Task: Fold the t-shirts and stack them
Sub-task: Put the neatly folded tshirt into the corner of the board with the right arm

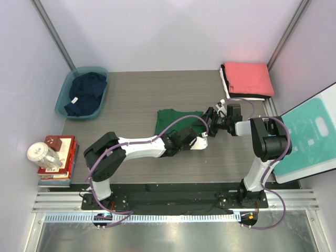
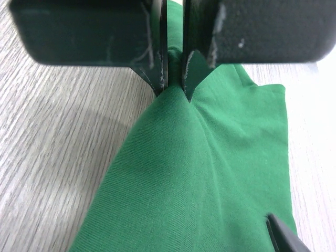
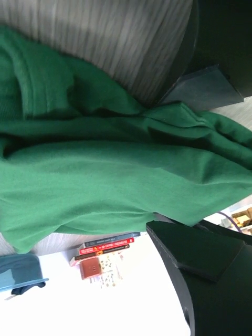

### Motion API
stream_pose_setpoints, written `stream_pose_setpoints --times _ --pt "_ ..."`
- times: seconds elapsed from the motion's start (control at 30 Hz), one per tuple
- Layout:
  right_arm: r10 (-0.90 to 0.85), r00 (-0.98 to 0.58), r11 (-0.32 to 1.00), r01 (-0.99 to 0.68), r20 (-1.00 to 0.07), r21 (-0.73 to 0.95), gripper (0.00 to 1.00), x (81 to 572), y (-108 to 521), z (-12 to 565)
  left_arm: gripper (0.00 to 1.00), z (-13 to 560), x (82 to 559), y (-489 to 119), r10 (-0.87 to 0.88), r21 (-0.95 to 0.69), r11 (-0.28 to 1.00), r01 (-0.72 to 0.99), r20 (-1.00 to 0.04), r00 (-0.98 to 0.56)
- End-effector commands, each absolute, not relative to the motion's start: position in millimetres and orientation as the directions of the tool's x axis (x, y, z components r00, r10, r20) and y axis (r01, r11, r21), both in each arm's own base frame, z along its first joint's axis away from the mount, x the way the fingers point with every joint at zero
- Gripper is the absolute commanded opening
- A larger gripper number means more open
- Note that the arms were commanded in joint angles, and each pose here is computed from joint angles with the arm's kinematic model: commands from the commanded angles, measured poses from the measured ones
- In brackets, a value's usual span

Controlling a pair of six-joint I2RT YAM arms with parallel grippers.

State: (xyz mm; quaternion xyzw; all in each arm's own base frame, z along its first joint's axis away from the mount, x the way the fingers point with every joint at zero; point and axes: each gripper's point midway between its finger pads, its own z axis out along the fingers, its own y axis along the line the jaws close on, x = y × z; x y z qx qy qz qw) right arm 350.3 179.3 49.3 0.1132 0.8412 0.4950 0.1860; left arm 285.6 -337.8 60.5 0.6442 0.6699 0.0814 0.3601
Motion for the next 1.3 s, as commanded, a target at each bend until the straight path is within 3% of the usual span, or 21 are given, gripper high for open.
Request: stream_pose_setpoints --times 0.0,0.13,0.17,0.23,0.27,0.3,0.57,0.6,0.63,0.67,0.83,0.93,1.1,1.27 --pt "0.365 -0.910 0.524 0.026 -0.198 0.851 0.77 351.6 190.7 34.8 0.00 82.2 299.7 -353.1 0.890 0.601 0.222 0.768 -0.446 0.092" --pt "0.343 -0.917 0.527 0.007 -0.205 0.850 0.59 349.6 198.9 34.6 0.00 84.3 302.0 -353.4 0.889 0.608 0.226 0.761 -0.448 0.094" --pt "0.342 -0.918 0.529 0.010 -0.202 0.849 0.44 349.3 199.7 33.0 0.00 85.8 302.2 -353.3 0.888 0.609 0.228 0.760 -0.450 0.094" --pt "0.335 -0.920 0.540 0.011 -0.202 0.842 0.26 348.4 200.7 30.9 0.00 85.8 304.2 -351.8 0.889 0.612 0.228 0.757 -0.447 0.093" --pt "0.326 -0.920 0.552 0.000 -0.216 0.834 0.04 349.7 200.2 30.3 0.00 85.5 305.0 -351.3 0.890 0.614 0.229 0.756 -0.446 0.093" --pt "0.323 -0.920 0.560 -0.003 -0.222 0.828 0.01 350.4 200.3 30.5 0.00 86.2 305.6 -350.9 0.890 0.614 0.231 0.755 -0.447 0.092" --pt "0.161 -0.902 0.688 -0.189 -0.401 0.701 0.01 377.7 187.9 51.3 0.04 83.5 299.9 -342.4 0.894 0.598 0.235 0.767 -0.442 0.071" --pt "0.130 -0.891 0.696 -0.230 -0.435 0.680 0.01 381.7 186.3 54.4 0.15 83.2 297.7 -340.7 0.894 0.593 0.232 0.771 -0.443 0.071" --pt "0.113 -0.887 0.704 -0.247 -0.449 0.666 0.01 388.1 185.7 61.4 0.47 77.2 293.4 -333.8 0.901 0.589 0.220 0.777 -0.428 0.068" --pt "0.100 -0.880 0.716 -0.261 -0.465 0.647 0.01 392.8 183.3 63.7 0.66 82.2 291.3 -330.5 0.899 0.592 0.220 0.775 -0.432 0.075" --pt "-0.038 -0.830 0.744 -0.395 -0.557 0.539 0.01 408.7 176.9 83.5 0.88 79.2 277.1 -297.8 0.905 0.549 0.224 0.805 -0.424 0.037" --pt "-0.149 -0.791 0.749 -0.482 -0.593 0.455 0.01 412.6 170.0 87.8 0.94 91.1 279.4 -278.6 0.898 0.552 0.260 0.792 -0.440 0.012" --pt "-0.299 -0.757 0.744 -0.566 -0.581 0.356 0.01 428.4 157.4 77.3 0.95 115.7 292.6 -254.7 0.890 0.580 0.301 0.757 -0.455 -0.005" --pt "-0.384 -0.658 0.732 -0.645 -0.648 0.222 0.01 491.0 149.0 106.6 0.95 133.9 308.4 -250.5 0.892 0.598 0.304 0.741 -0.453 0.000"
